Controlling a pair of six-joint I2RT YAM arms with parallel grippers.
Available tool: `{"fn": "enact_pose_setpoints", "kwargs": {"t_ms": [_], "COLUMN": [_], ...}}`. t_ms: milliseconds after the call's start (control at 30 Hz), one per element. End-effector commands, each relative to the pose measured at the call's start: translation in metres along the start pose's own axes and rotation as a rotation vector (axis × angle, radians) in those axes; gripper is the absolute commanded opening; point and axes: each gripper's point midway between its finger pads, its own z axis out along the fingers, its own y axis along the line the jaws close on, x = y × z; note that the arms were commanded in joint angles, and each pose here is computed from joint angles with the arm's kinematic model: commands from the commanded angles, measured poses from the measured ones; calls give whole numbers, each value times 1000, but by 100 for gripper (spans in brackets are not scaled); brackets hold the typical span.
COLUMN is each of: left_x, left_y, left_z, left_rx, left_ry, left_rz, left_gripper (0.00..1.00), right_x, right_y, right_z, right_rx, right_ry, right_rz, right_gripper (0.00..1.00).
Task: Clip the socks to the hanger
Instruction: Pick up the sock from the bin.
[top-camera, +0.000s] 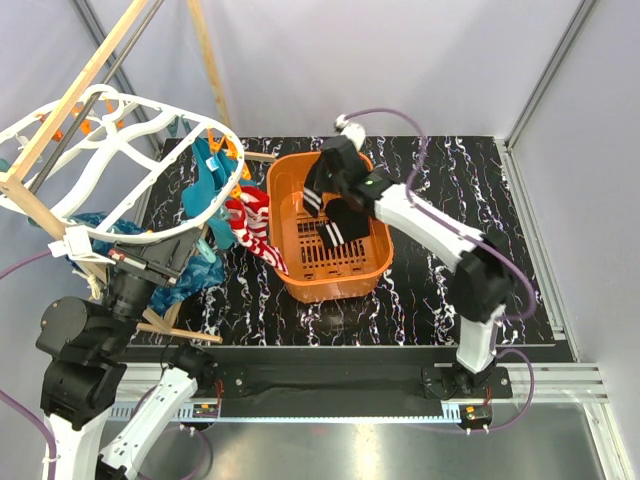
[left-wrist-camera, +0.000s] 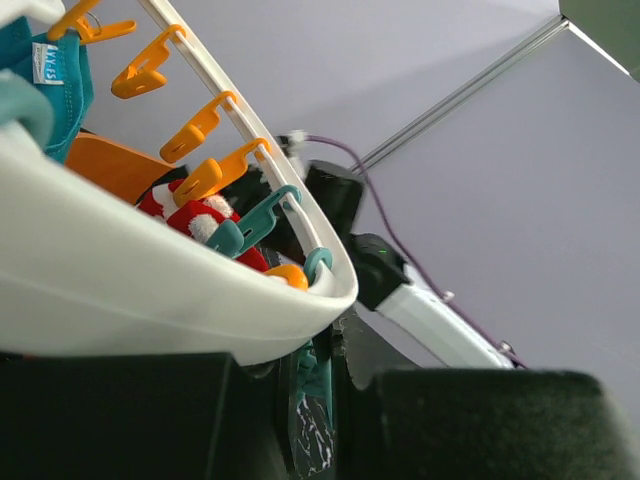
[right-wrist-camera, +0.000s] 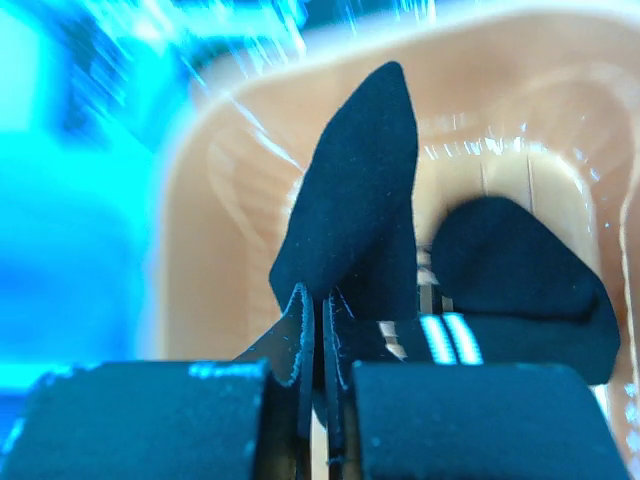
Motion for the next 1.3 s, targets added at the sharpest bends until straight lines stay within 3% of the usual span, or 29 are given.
{"fn": "enact_pose_setpoints", "kwargs": {"t_ms": [0,133,267,533,700,833,1000,1100,1267], "left_x": [7,6,9,6,6,8,9,9,7], "left_y": [-3,-3,-2,-1,-2,-1,-1,0,-3], "left_z": [-5,-5,-5,-10,-9,-5,-3,-3,-5], "left_rx": [27,28,31,22,22,22,25,24,27], "left_ry": [32,29,38,26,28,36,39,40,37], "left_rz": [2,4,-4,-5,-2,-1,8,16,28], "left_gripper": [0,0,0,0,0,0,0,0,0], "right_x": [-74,-56,-12,17,36,59,71,69,56], "right_y": [7,-9,-32,-50,-63,-73,-62,-59,-49], "right_z": [-55,-68,-49,0,10,4,-22,-41,-70], "right_rx": [-14,35,81,142,214,269,196,143,35], "right_ry": [-197,-163,-139,-209,-258,-168,-60,-19,62], "right_rz": [311,525,683,717,640,593,477,335,-37], "right_gripper": [0,0,0,0,8,34,43,54,65]}}
